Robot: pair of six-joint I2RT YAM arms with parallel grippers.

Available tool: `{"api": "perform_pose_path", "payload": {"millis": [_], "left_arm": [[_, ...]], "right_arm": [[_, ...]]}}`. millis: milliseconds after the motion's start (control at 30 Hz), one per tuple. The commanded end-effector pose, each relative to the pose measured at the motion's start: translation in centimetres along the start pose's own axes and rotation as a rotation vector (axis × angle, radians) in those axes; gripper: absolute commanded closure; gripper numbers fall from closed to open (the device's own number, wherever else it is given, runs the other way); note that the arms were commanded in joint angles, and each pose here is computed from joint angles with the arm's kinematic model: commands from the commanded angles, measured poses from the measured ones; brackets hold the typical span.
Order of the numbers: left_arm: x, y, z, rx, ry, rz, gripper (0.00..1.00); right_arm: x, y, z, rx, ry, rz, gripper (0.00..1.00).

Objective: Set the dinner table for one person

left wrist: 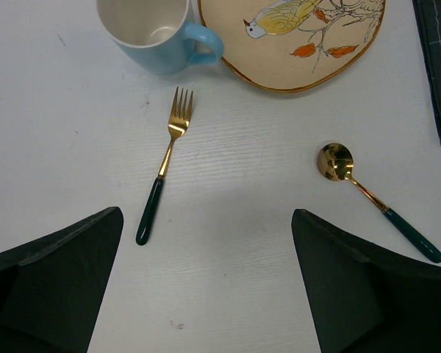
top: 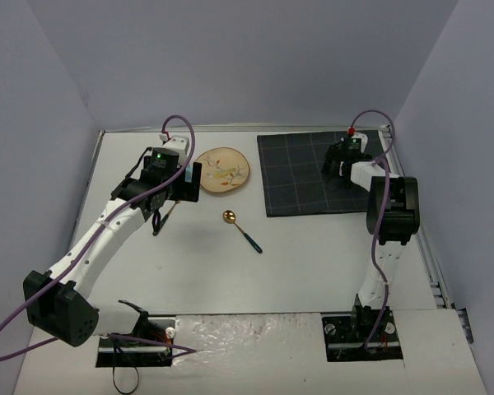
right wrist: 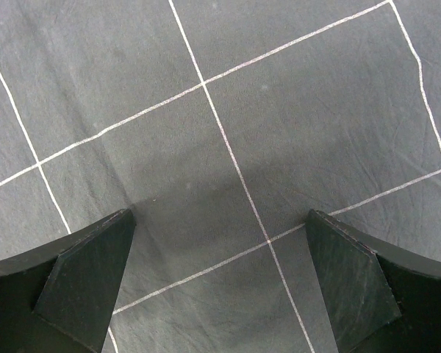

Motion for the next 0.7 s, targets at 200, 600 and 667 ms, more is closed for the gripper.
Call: {"api": "perform_pose_path", "payload": {"millis": [200,600,667], "left_arm": [[-0.8,0.7,1.5,-0.026,-0.056,0.027,0.03],[-1.0,0.7,1.6,-0.029,-0.064,0.023,0.03],[-1.0,0.7,1.6,-0.030,-0.064,0.022,0.03]], "right_arm": [[-0.6,-1.0,-4.5,0.067,0.170,-0.067,0.01],[-1.7,-0.5,-6.3,0.083,0.195,-0.138,0.01],[-1.7,-0.5,-6.7,0.084,0.204,-0.139,0.01]]}}
Point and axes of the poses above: each gripper's point midway between its finger pads, its own x axis out along the fingers, its own y axis along the line the jaws close on, z = x × y, the point moved 4 cm from there along -x, back along the fingers, and after that the axes turned 9 degrees about x, right-handed, at the moved point
